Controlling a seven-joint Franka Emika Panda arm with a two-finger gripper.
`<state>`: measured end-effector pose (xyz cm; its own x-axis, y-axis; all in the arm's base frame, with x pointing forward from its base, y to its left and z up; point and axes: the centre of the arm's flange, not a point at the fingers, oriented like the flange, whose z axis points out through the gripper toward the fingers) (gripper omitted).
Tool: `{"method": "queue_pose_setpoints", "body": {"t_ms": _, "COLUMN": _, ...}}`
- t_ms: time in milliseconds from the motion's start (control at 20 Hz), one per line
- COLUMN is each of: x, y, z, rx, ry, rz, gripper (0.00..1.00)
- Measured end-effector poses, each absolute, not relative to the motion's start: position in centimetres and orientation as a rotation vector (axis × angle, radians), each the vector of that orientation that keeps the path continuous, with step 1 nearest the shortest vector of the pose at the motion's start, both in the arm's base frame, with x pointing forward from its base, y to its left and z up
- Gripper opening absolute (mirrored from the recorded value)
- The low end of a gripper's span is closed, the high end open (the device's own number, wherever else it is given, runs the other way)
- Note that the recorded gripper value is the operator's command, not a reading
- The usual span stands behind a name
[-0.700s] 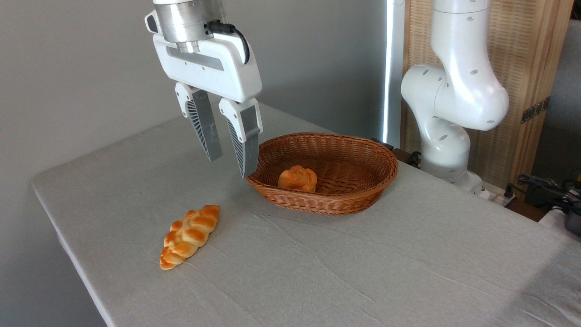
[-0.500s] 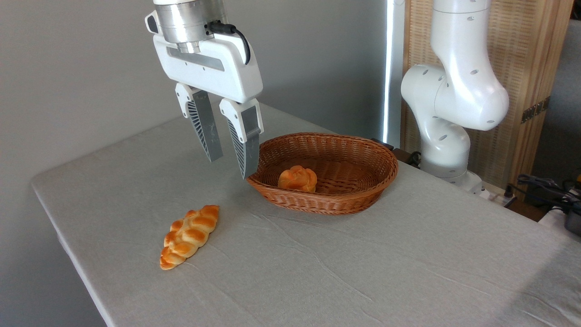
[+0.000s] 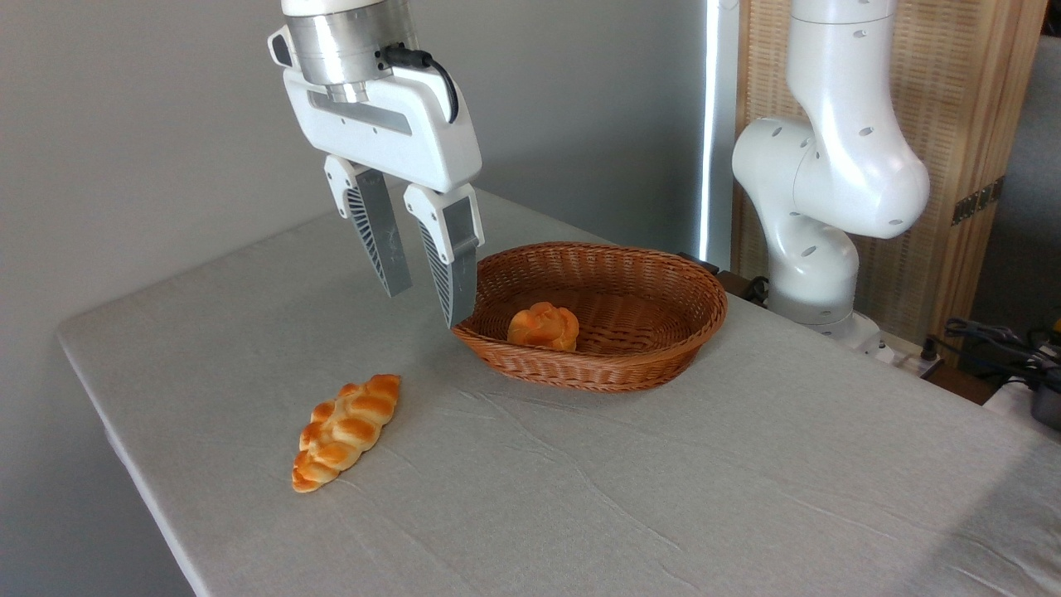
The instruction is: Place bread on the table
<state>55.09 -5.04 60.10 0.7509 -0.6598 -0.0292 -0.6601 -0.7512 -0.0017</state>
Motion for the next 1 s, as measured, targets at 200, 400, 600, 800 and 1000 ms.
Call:
{"method": "queue_pose_setpoints", "body": {"t_ms": 200, "x": 51.6, "y": -8.7, "z": 58.6, "rx": -2.894, "ry": 1.217, "rz": 0.126, "gripper": 1.00}}
{"method": "queue_pose_setpoints", "body": {"t_ms": 400, "x": 45.0, "y": -11.8, "z": 55.9, "rx": -2.837, "ry": 1.342, "rz": 0.226, "gripper": 1.00}}
{"method": "queue_pose_setpoints", "body": {"t_ms": 600, "x": 39.8, "y": -13.2, "z": 51.0, "rx": -2.787, "ry": 1.431, "rz": 0.295, "gripper": 1.00}}
{"method": "queue_pose_setpoints", "body": {"t_ms": 800, "x": 38.2, "y": -14.6, "z": 45.2, "rx": -2.748, "ry": 1.497, "rz": 0.289, "gripper": 1.00}}
{"method": "queue_pose_setpoints", "body": {"t_ms": 1000, "x": 38.5, "y": -14.5, "z": 42.8, "rx": -2.752, "ry": 1.492, "rz": 0.251, "gripper": 1.00}}
